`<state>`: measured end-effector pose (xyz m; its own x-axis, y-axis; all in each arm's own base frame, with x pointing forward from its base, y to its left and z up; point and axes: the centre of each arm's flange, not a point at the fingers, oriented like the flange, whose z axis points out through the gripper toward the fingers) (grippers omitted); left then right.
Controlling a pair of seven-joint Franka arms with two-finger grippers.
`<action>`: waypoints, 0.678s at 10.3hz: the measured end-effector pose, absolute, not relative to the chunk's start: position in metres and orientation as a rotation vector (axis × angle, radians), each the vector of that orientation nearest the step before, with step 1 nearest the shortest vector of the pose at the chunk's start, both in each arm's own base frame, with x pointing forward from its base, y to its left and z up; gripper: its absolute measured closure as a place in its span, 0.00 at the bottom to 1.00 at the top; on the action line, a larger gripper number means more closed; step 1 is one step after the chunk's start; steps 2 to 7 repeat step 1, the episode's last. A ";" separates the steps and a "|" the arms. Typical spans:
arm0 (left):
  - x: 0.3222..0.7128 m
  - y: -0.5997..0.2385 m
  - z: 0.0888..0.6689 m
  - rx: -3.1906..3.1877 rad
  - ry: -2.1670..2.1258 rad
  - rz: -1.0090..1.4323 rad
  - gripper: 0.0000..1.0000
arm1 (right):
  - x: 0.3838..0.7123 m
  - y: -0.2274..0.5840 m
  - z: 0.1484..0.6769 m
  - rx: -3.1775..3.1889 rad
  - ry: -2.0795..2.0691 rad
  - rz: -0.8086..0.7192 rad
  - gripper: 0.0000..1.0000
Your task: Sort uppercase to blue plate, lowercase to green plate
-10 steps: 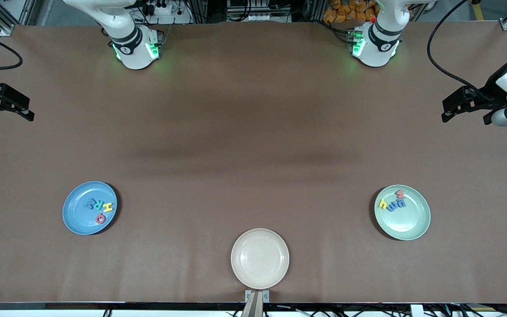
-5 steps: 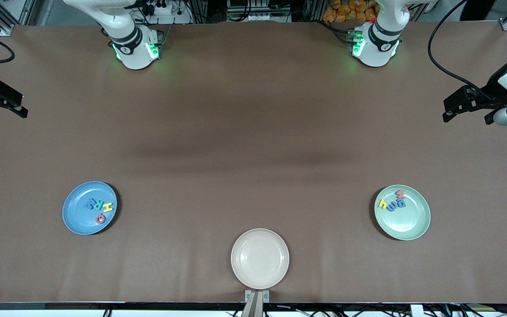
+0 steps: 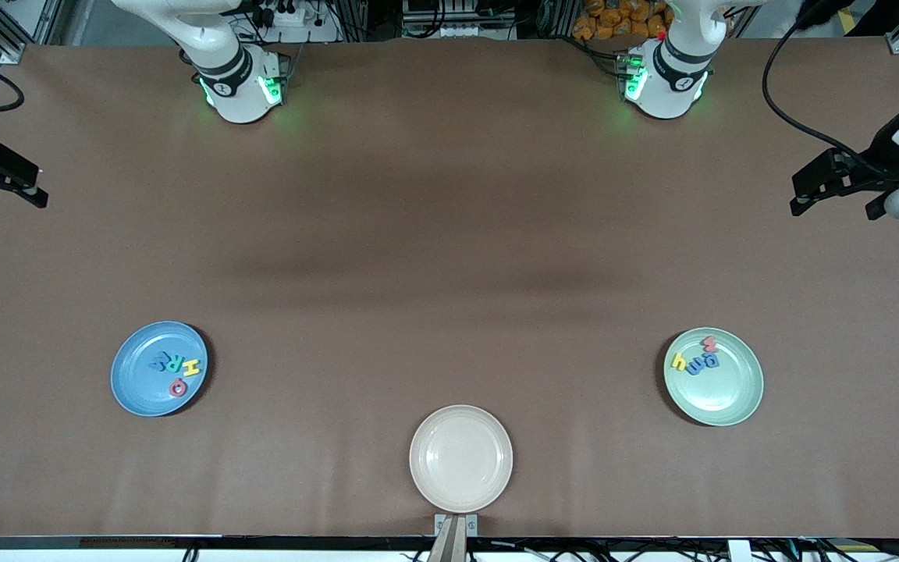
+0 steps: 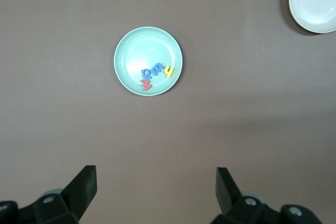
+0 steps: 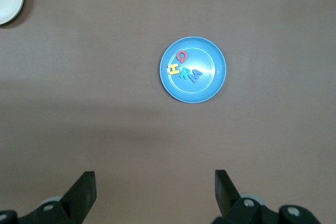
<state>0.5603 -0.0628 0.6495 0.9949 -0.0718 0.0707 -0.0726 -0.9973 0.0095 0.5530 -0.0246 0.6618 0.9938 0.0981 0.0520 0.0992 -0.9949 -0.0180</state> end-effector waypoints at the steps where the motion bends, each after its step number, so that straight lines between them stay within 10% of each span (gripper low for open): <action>1: 0.560 -0.063 0.650 3.125 -0.113 0.111 0.00 | 0.553 -0.025 0.662 -3.116 -0.154 -0.079 0.00; 7: 0.560 -0.063 0.650 3.125 -0.113 0.111 0.00 | 0.553 -0.025 0.662 -3.116 -0.154 -0.079 0.00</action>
